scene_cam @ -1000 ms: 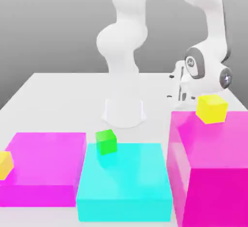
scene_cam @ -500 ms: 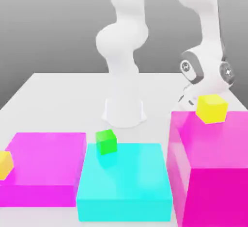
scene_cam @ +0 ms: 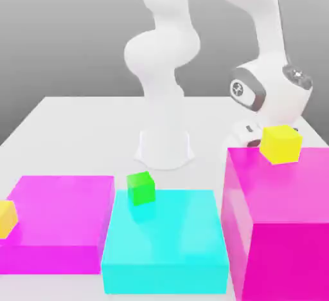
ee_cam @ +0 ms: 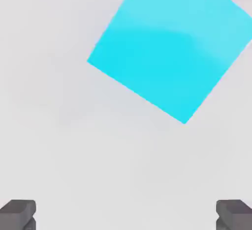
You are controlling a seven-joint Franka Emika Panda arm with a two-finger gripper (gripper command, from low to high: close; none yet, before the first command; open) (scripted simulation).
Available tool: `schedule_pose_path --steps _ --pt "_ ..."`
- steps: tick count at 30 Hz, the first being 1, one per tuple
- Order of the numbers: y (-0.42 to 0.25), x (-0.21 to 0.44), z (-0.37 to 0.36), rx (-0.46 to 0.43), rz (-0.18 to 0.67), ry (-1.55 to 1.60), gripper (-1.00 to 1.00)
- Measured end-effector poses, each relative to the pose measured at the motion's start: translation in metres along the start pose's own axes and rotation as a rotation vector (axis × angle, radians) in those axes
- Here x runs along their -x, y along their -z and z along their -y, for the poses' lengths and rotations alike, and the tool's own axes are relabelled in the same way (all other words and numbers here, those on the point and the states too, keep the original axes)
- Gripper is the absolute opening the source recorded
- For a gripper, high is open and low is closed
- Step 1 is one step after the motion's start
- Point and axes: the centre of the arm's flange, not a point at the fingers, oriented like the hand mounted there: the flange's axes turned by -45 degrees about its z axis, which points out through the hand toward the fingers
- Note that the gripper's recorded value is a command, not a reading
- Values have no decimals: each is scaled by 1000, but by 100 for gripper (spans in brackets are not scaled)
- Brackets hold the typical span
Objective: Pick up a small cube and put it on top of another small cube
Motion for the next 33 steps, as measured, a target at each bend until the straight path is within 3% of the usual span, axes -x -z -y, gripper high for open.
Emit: schedule_pose_path --steps 9,19,20,27,33 --pt "36 -35 -22 -134 -191 -388 0" --pt "-25 -34 -13 -139 -195 -448 0" --pt "-31 -35 -13 -139 -195 -448 -100" --pt "-32 -35 -13 -140 -196 -448 -100" --pt "9 -28 -16 -141 -195 -448 -100"
